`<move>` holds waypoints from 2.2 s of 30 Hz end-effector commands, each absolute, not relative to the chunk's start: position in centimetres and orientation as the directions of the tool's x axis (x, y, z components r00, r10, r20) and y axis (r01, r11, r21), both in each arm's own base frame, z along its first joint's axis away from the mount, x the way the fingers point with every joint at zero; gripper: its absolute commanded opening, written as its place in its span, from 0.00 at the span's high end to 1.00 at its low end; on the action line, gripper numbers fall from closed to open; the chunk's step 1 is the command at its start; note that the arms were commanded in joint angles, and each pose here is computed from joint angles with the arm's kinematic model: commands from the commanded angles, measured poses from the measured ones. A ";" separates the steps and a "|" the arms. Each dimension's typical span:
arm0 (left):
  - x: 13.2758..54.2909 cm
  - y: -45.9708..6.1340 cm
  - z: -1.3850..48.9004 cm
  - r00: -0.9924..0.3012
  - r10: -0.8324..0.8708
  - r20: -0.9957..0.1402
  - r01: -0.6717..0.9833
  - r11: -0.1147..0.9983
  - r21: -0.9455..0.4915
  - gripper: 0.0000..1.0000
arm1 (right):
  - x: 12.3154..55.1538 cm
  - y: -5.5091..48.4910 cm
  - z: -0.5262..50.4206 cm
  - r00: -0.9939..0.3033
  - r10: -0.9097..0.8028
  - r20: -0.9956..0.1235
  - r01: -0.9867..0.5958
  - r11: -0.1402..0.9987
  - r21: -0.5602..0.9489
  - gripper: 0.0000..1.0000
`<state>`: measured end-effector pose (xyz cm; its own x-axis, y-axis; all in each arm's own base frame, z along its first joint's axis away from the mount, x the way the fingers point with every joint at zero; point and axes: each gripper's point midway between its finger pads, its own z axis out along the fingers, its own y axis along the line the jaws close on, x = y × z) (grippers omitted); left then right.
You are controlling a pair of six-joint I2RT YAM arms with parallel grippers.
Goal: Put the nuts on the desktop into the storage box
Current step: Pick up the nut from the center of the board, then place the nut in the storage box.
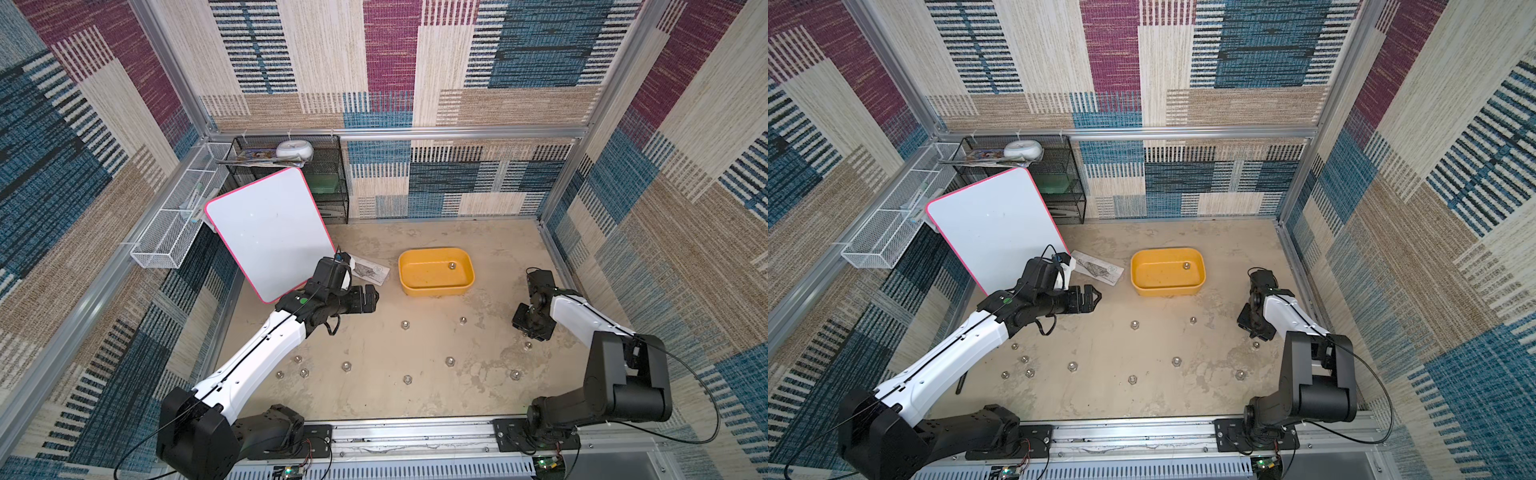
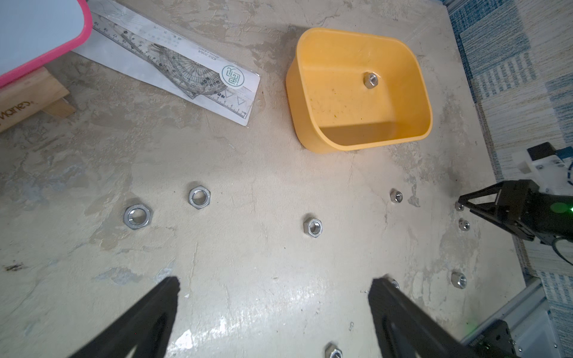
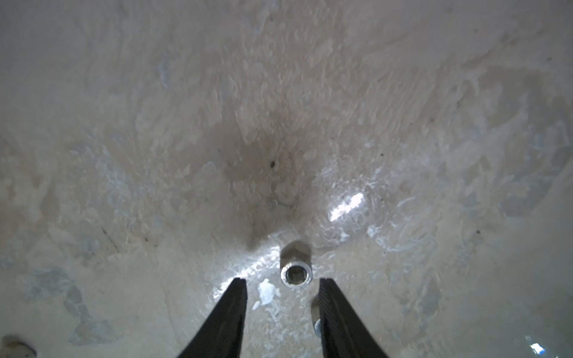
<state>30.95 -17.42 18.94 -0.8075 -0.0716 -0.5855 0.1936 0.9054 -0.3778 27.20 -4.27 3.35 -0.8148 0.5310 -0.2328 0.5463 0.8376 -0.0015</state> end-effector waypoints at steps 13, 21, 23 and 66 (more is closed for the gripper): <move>30.5 -18.8 19.3 -0.823 -0.033 -0.568 0.253 0.873 -0.416 0.00 | 27.3 -4.7 1.9 -0.821 0.532 -0.210 0.543 0.839 0.002 0.61; 25.8 -20.8 19.0 -0.884 0.004 -0.468 0.305 0.762 -0.571 0.00 | 27.4 -4.5 1.9 -0.826 0.527 -0.202 0.536 0.844 0.013 0.66; 24.8 -20.9 19.0 -0.890 0.009 -0.456 0.309 0.747 -0.589 0.00 | 27.4 -4.4 1.8 -0.825 0.529 -0.198 0.537 0.843 0.017 0.67; 22.6 -19.0 22.2 -0.849 -0.036 -0.527 0.296 0.794 -0.532 0.00 | 50.7 17.5 9.2 -0.939 0.089 -0.332 0.053 0.992 0.114 0.85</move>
